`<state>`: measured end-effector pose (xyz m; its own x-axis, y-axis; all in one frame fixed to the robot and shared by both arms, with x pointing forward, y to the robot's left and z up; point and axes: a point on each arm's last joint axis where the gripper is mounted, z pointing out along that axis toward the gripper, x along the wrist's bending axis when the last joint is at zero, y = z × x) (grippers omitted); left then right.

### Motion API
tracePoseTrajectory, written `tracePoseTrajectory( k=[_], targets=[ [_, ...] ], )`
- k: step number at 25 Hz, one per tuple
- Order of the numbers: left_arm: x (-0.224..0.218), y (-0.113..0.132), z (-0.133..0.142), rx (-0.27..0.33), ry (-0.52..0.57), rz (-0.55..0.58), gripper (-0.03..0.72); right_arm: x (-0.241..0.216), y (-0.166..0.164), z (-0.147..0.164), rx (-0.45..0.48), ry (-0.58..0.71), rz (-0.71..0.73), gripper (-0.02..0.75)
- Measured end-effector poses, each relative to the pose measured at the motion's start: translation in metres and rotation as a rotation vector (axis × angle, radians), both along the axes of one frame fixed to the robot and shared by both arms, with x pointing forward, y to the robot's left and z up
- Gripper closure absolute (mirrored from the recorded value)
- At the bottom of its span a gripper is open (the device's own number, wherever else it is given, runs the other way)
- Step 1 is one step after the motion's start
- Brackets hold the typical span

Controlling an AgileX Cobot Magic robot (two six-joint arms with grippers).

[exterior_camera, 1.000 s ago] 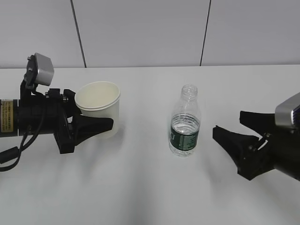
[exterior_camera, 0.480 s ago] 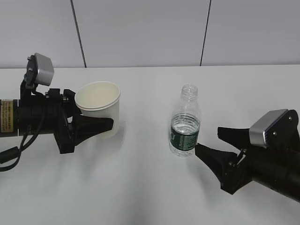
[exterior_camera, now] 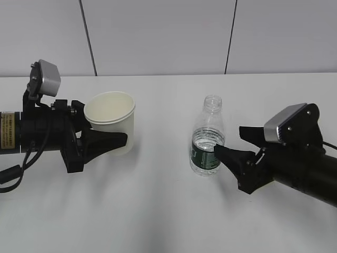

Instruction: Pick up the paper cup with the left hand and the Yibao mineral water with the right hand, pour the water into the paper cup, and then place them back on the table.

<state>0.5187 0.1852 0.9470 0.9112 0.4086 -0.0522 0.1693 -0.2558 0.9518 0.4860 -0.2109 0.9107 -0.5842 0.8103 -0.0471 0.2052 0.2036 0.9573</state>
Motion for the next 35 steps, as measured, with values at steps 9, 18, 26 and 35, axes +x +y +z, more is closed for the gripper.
tracePoseTrajectory(
  k=[9, 18, 26, 35],
  targets=[
    [0.0, 0.0, 0.0, 0.0, 0.0, 0.0, 0.252, 0.024, 0.004, 0.008, -0.046, 0.01, 0.004, 0.146],
    [0.0, 0.0, 0.0, 0.001, 0.0, 0.0, 0.252, 0.037, 0.011, 0.011, -0.102, 0.06, 0.071, 0.094],
    [0.0, 0.0, 0.0, 0.001, 0.0, 0.0, 0.252, 0.049, 0.015, 0.005, -0.09, 0.091, 0.073, 0.081],
    [0.0, 0.0, 0.0, 0.001, 0.0, 0.0, 0.252, 0.054, 0.016, -0.001, -0.086, 0.108, 0.079, 0.081]
  ],
)
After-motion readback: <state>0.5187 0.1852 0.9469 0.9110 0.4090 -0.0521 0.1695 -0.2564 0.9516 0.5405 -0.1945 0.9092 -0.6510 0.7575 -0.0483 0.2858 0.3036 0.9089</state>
